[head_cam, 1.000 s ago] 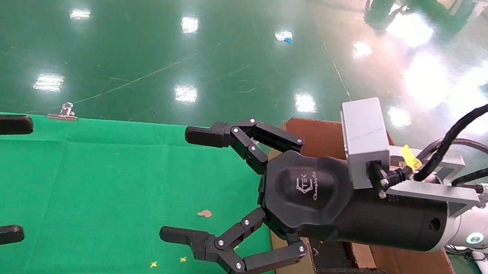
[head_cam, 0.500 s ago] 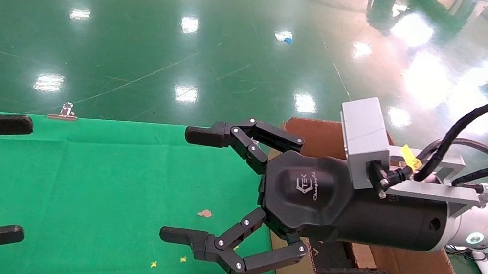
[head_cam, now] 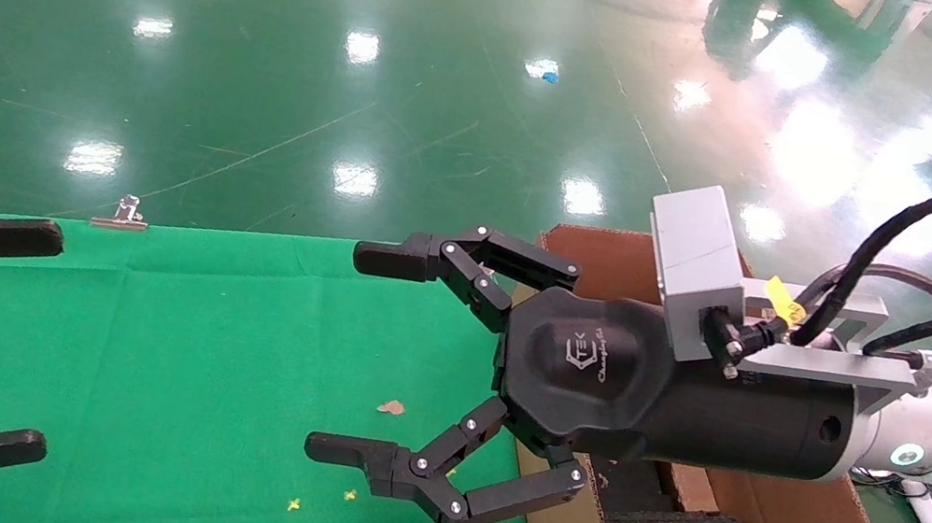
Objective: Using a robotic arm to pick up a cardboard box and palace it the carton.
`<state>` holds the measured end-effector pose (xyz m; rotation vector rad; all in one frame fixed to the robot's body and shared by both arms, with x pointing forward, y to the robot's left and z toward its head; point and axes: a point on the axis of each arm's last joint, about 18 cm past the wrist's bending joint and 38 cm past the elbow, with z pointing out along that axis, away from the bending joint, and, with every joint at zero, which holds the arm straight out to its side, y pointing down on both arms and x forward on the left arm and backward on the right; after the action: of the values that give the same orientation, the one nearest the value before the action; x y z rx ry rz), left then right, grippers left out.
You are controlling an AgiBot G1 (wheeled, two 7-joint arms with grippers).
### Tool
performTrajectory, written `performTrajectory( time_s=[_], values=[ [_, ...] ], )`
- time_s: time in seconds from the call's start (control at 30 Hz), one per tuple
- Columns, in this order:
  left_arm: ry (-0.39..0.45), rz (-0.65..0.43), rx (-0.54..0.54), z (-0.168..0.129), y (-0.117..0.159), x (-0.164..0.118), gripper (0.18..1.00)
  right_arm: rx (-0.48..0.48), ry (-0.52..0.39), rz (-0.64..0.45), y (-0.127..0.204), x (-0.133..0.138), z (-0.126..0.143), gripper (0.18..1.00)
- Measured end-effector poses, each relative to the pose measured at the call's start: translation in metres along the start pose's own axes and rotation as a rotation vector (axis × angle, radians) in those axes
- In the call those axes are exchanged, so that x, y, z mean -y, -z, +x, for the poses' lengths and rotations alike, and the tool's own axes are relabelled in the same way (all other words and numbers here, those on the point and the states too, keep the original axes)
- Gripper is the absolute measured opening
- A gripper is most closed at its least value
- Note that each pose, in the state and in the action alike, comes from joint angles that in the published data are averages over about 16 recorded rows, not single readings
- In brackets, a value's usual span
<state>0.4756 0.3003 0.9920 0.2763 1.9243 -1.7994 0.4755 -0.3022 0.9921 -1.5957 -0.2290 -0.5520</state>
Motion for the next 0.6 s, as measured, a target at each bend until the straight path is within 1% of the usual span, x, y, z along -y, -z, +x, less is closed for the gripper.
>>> performTrajectory(
  time_s=[0.6],
  values=[
    [0.000, 0.000, 0.000, 0.0000, 0.0000, 0.0000, 1.001, 0.000, 0.000, 0.000, 0.0000, 0.0000, 0.0000, 1.000]
  ],
)
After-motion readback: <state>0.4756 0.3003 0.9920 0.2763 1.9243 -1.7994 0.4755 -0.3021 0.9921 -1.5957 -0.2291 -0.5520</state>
